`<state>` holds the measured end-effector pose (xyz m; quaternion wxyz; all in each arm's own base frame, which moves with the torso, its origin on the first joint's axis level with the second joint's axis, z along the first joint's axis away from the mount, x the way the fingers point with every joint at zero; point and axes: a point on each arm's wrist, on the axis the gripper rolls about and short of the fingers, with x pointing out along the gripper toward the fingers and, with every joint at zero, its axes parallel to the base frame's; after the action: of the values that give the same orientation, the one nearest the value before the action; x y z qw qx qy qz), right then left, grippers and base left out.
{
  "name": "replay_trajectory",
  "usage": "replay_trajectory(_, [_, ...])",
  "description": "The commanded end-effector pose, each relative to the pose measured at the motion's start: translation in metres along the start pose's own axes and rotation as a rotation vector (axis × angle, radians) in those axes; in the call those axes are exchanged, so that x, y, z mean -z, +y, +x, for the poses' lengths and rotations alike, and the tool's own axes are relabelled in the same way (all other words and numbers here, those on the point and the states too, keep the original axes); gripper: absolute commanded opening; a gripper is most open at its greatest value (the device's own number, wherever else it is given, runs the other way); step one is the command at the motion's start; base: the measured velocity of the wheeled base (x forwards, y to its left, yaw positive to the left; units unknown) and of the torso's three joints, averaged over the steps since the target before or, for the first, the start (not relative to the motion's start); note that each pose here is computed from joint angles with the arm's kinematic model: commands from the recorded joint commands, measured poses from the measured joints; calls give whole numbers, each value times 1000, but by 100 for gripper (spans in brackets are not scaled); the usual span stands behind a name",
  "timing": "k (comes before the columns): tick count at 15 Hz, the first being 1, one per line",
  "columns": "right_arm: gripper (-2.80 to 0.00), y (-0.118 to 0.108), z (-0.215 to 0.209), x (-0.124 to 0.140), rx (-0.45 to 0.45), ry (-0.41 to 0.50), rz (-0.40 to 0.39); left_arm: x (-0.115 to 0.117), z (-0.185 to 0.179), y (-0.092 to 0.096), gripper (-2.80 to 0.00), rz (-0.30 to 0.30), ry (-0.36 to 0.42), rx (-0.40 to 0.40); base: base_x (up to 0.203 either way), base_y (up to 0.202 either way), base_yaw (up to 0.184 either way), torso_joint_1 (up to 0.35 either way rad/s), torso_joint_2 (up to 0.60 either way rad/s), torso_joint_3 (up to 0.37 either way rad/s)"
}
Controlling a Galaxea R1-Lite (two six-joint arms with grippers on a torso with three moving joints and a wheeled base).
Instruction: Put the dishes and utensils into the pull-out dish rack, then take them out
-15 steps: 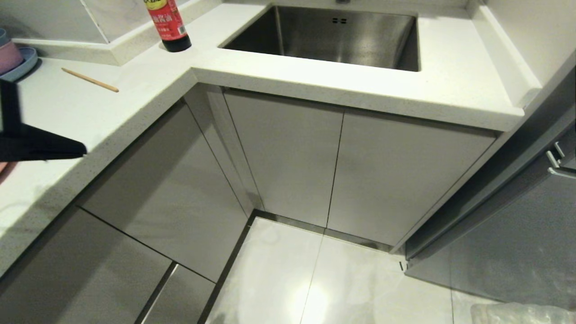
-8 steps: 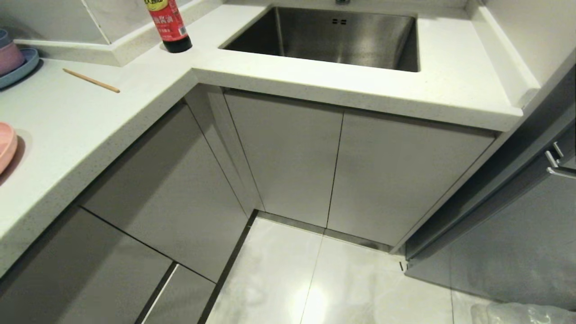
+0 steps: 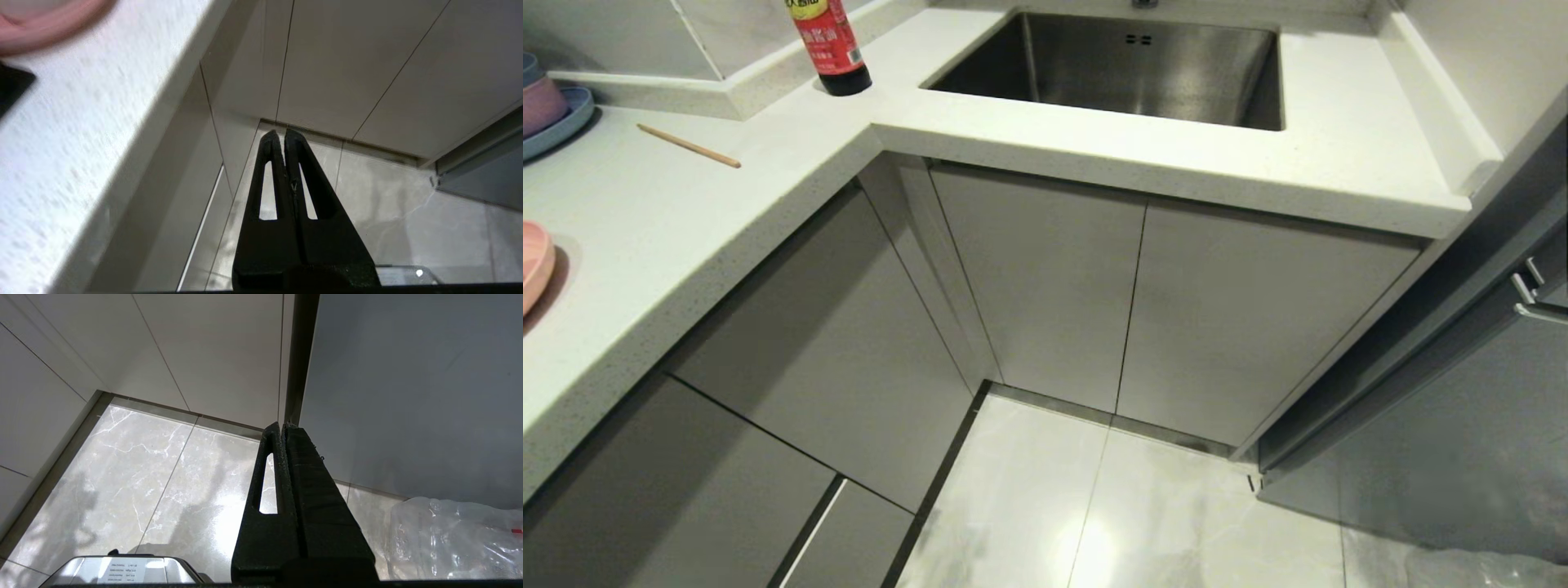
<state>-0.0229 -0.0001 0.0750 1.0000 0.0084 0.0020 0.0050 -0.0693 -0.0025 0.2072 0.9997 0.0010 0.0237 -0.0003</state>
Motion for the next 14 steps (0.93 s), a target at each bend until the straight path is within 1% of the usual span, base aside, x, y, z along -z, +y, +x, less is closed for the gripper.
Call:
replay_trajectory(1, [-280,0,0,0,-1,-1,0,34,-8,1,-280,20,-28,10,0,0,0,0,0,0])
replay_trajectory(2, [-280,0,0,0,0,1,0,57,-3,2,-280,50,0,8,0,0,0,0,0,0])
replay_trajectory(3, [-280,0,0,0,-1,1,0,75,6,3,-280,61,39,-4,0,0,0,0,0,0])
replay_trajectory(4, [-280,0,0,0,-1,1,0,87,16,3,-280,57,60,-17,0,0,0,0,0,0])
replay_trajectory(6, [-280,0,0,0,-1,1,0,113,39,4,-280,59,33,-49,0,0,0,0,0,0])
replay_trajectory(7, [-280,0,0,0,-1,-1,0,116,47,4,-280,54,-61,-57,0,0,0,0,0,0])
replay_trajectory(8, [-280,0,0,0,-1,1,0,115,49,4,-280,51,-128,-50,0,0,0,0,0,0])
replay_trajectory(9, [-280,0,0,0,-1,-1,0,115,50,3,-280,62,-146,-30,0,0,0,0,0,0])
replay_trajectory(10, [-280,0,0,0,-1,-1,0,123,51,3,-280,85,-82,0,0,0,0,0,0,0])
replay_trajectory(11, [-280,0,0,0,0,0,0,129,52,2,-280,93,-30,25,0,0,0,0,0,0])
replay_trajectory(12, [-280,0,0,0,-1,1,0,130,52,2,-280,65,-28,28,0,0,0,0,0,0])
replay_trajectory(14, [-280,0,0,0,-1,-1,0,129,53,3,-280,-26,-44,-7,0,0,0,0,0,0])
